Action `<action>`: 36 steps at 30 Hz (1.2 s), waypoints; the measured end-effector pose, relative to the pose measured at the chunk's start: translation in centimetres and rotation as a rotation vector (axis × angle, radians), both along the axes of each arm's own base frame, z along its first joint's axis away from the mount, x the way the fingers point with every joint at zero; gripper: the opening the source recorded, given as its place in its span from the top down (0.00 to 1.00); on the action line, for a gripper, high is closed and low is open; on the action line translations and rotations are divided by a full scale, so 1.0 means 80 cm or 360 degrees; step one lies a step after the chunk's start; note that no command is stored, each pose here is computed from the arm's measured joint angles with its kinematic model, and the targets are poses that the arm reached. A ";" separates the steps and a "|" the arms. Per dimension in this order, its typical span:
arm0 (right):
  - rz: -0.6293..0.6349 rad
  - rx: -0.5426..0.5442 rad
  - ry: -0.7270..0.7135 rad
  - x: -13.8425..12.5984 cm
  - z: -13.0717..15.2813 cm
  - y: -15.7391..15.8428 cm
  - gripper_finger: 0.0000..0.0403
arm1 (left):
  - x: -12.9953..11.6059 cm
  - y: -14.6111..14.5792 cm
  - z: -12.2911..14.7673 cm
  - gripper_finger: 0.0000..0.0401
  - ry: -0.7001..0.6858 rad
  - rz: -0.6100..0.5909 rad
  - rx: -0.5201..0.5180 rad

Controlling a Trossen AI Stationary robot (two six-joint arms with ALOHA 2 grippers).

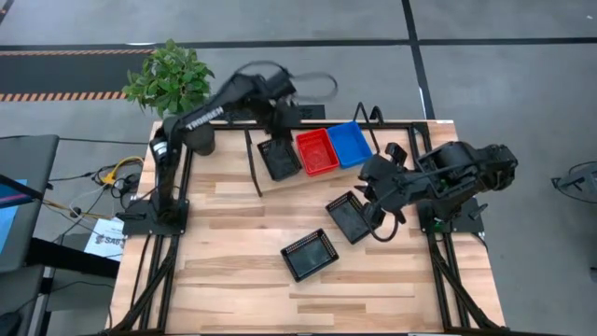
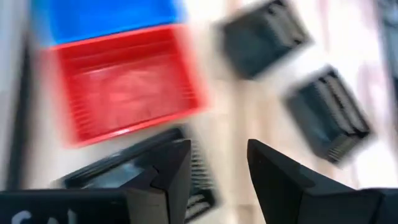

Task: Stack baskets on shelf by color
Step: Stack the left black bin on the top of the black bin on the shelf

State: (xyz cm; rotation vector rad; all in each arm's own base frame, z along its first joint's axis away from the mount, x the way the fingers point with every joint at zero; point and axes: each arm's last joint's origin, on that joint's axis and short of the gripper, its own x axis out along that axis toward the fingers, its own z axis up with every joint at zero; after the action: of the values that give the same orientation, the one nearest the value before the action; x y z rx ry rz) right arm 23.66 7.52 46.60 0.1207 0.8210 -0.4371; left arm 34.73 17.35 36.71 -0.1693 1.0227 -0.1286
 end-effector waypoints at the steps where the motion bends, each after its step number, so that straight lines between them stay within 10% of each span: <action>1: 0.0009 0.0000 0.0001 -0.001 0.000 0.002 0.67 | 0.006 -0.018 0.000 0.65 0.0016 -0.0080 -0.0008; 8: 0.0049 0.0030 -0.0016 -0.006 0.000 0.016 0.67 | 0.045 -0.149 -0.034 0.65 0.0193 -0.0504 -0.0035; 17: 0.0133 0.0022 -0.0039 -0.015 0.000 0.038 0.67 | 0.058 -0.259 -0.122 0.65 0.0437 -0.0432 0.0168; 36: 0.0119 0.0103 -0.0114 -0.028 0.001 0.063 0.67 | 0.075 -0.285 -0.184 0.65 0.0278 -0.0062 0.0085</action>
State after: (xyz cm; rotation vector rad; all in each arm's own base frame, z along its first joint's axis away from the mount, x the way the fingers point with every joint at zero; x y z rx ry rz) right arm 21.38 12.53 46.67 0.1646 0.7667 -0.3341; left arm 40.72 -5.42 22.02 -0.1136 1.2030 -0.1233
